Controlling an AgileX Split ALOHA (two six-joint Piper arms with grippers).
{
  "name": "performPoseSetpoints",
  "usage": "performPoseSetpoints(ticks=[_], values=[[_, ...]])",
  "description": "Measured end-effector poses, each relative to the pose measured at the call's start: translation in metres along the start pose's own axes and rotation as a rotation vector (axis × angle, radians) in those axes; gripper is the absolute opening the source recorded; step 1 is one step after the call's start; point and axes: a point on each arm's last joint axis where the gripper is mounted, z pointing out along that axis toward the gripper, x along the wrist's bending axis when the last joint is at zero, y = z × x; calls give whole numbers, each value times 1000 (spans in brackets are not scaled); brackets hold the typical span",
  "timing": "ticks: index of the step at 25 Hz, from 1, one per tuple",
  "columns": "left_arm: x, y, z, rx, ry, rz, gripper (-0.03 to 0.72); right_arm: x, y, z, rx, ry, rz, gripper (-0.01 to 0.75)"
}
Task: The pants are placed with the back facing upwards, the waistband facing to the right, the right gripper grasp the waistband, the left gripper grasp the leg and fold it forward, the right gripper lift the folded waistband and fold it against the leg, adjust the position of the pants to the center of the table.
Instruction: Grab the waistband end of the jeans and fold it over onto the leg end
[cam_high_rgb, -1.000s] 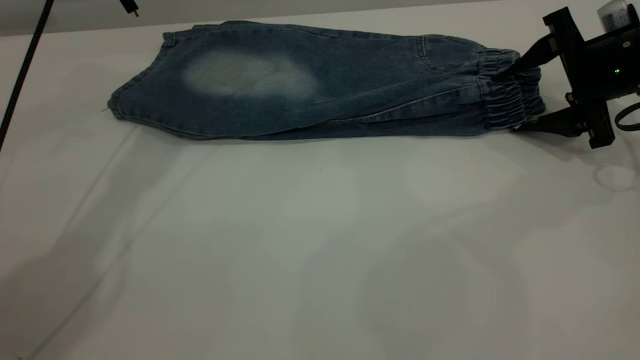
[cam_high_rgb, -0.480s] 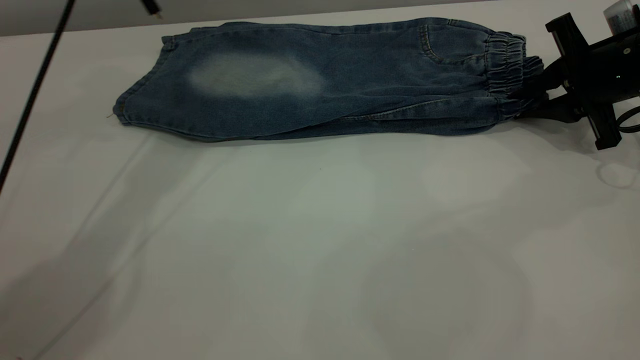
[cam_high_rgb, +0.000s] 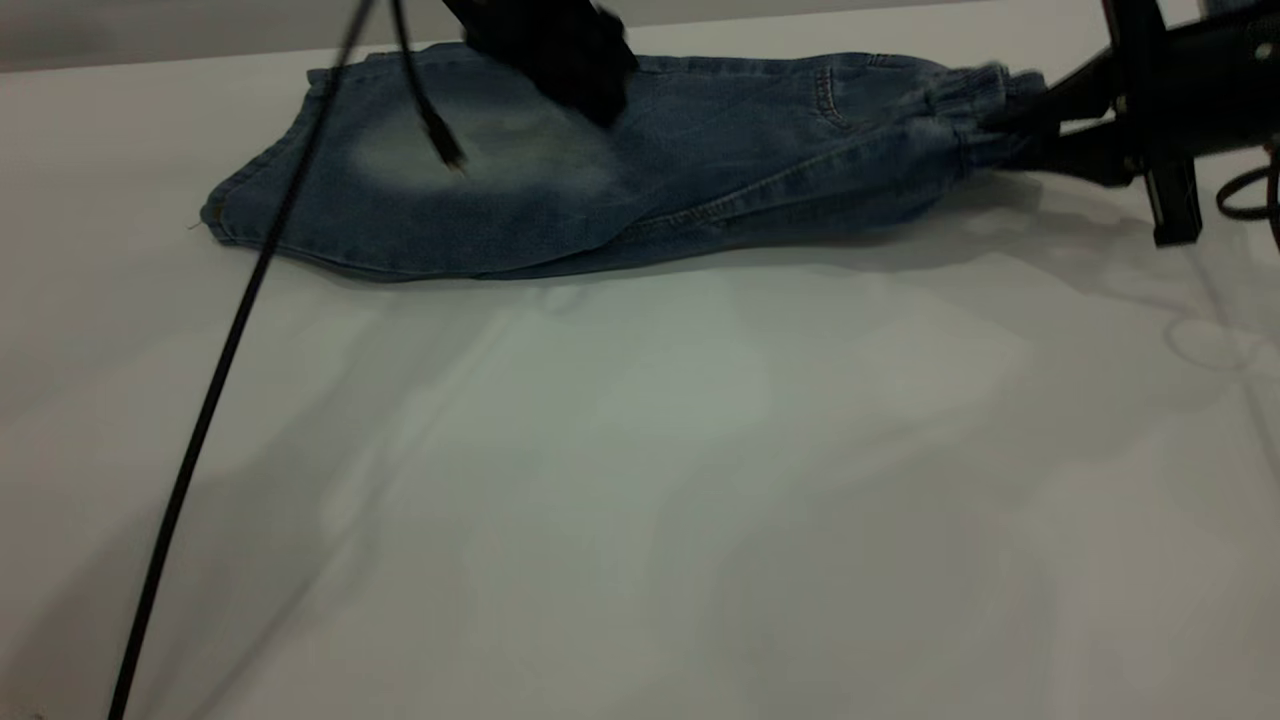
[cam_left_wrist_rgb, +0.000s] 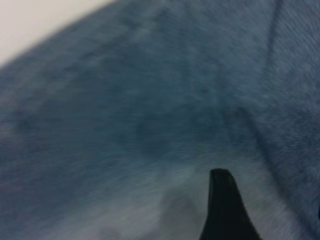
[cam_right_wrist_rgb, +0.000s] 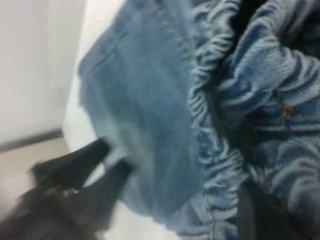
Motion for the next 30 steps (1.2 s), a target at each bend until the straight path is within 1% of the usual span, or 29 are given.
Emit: performPoseSetpoints(ticks=[4, 7, 11, 16, 19, 20, 22, 23, 27, 30], values=[[-20, -10, 24, 38, -39, 1, 400, 24, 0, -10, -2, 62, -95, 76], [-38, -10, 31, 38, -77, 11, 400, 41, -2, -17, 3, 113, -154, 76], [-65, 1, 31, -15, -120, 48, 400, 62, -7, -26, 23, 192, -204, 75], [-105, 12, 31, -62, -197, 75, 400, 80, -15, -34, 84, 307, -235, 75], [-125, 15, 31, -83, -234, 89, 400, 81, -16, -35, 92, 320, -235, 75], [-128, 16, 30, -89, -243, 87, 400, 81, -16, -35, 90, 320, -234, 75], [-127, 18, 29, -95, -249, 80, 400, 81, -15, -35, 87, 321, -232, 75], [-122, 18, 27, -95, -250, 72, 400, 81, -15, -35, 84, 323, -230, 74], [-95, 27, 12, -129, -214, 45, 389, 81, -15, -35, 88, 323, -232, 74], [-78, 29, 2, -130, -201, 76, 384, 81, -15, -35, 87, 322, -232, 74]])
